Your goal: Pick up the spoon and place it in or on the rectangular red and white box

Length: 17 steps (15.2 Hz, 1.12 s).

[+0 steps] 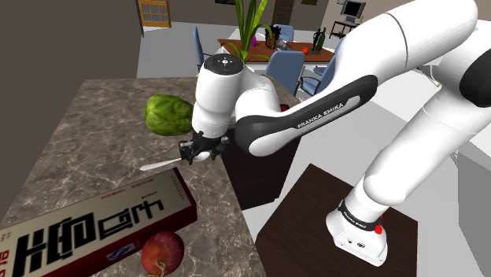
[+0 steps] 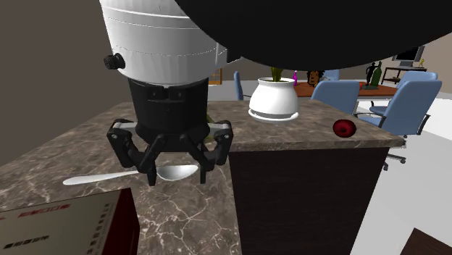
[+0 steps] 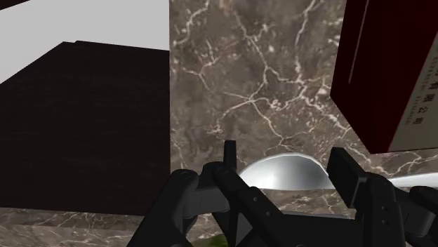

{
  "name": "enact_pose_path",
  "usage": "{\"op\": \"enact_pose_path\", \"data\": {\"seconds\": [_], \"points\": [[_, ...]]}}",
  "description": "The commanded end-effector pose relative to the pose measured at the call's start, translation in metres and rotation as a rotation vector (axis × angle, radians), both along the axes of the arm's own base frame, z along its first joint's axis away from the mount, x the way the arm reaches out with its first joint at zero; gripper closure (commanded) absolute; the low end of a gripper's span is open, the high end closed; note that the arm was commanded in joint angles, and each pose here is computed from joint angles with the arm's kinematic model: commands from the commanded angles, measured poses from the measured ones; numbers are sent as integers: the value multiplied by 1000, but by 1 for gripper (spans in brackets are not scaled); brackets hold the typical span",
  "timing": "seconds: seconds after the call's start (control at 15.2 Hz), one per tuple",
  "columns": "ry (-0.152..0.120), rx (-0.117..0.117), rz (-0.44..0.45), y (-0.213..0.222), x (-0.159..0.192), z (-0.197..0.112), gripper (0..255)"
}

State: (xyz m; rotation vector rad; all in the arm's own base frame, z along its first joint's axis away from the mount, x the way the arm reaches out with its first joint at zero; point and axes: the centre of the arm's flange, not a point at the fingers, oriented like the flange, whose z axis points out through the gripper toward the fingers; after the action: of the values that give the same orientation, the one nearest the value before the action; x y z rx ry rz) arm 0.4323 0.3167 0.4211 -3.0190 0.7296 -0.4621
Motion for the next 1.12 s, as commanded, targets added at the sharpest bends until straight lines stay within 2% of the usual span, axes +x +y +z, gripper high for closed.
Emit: {"op": "enact_pose_path", "data": {"seconds": [0.0,0.86,1.06], "points": [[1,0,0,0,0,11,255],[1,0,0,0,0,77,255],[1,0,0,40,-3,78,255]]}}
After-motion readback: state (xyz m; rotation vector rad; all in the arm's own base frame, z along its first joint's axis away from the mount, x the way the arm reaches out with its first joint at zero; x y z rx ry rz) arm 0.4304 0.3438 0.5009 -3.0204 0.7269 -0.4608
